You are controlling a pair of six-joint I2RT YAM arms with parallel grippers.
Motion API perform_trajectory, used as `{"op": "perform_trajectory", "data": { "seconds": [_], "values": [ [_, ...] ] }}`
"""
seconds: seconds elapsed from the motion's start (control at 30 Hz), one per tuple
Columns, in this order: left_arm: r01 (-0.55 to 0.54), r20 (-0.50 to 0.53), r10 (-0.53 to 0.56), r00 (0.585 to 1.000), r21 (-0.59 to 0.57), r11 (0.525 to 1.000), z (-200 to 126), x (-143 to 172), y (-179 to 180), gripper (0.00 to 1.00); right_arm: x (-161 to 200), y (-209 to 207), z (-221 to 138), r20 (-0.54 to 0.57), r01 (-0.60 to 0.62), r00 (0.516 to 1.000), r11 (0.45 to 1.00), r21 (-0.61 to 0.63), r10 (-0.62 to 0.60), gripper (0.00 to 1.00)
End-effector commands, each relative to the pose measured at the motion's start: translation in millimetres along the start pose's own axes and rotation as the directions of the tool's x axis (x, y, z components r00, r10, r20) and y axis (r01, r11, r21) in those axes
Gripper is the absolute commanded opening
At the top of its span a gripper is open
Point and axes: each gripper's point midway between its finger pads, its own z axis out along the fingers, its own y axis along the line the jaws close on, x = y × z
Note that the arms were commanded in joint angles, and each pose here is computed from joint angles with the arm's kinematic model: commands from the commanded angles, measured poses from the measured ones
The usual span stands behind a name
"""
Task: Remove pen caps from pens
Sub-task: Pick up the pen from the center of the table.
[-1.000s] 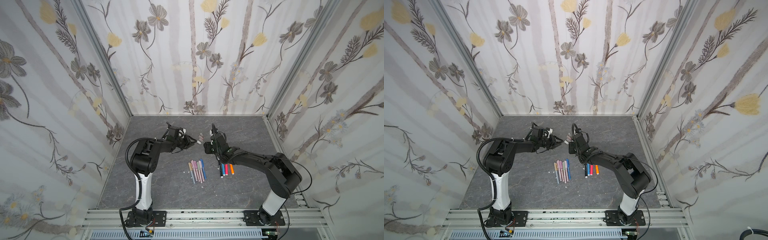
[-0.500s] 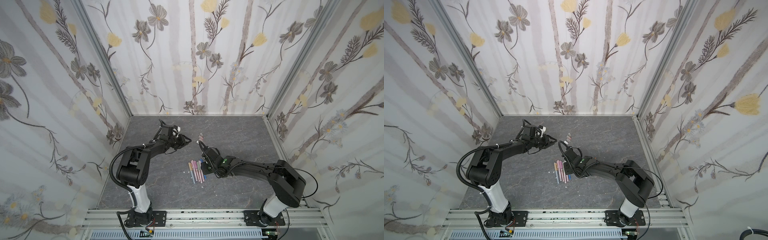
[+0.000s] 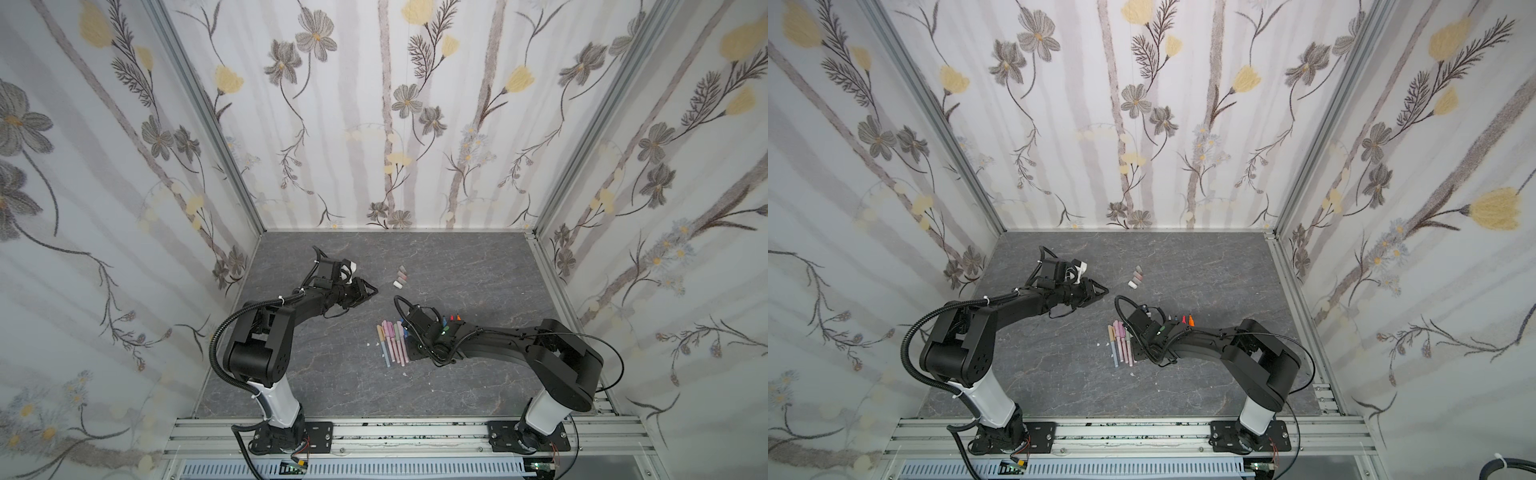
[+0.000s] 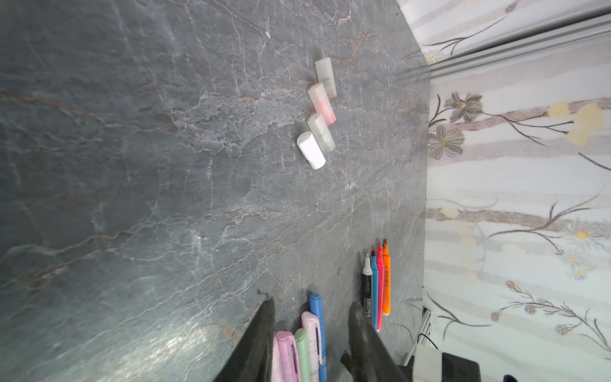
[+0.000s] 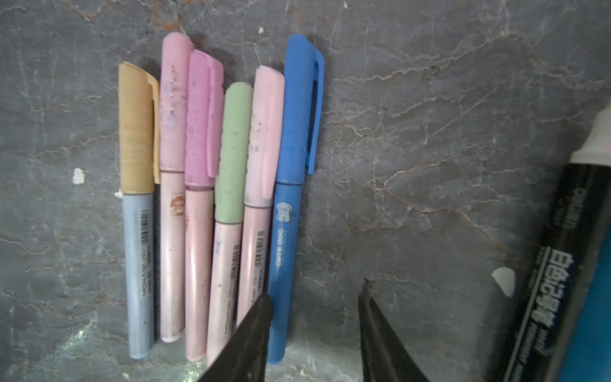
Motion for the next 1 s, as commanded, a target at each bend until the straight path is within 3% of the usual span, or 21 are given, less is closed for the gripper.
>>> {"op": "perform_trajectory", "data": {
  "seconds": [0.0,0.2,0.47,0.67,0.97],
  "values": [
    [-0.022,0.022,0.022,1.0,0.012,1.0,-2,-5,-3,0.36,-3,-2,4,0.007,0.003,1.0,1.0,0.028,-0.003,0.41],
    [-0.028,0.017,0.027,0.999,0.014,1.0,-1,-6,-5,0.36,0,-5,12,-0.007,0.016,1.0,0.998,0.053,-0.015,0.38],
    [-0.034,0.007,0.034,0.999,0.034,0.999,-2,-7,-13,0.36,7,-11,16,-0.03,0.027,0.999,0.997,0.069,-0.025,0.14],
    [-0.071,-0.056,0.075,0.996,0.062,0.996,4,8,-33,0.37,-3,-19,2,0.004,0.008,1.0,0.998,0.065,-0.008,0.07],
    [-0.077,-0.145,0.1,0.984,0.16,0.984,28,40,-73,0.38,-44,-15,-47,0.173,-0.018,0.984,0.988,-0.152,0.045,0.05]
  ]
}}
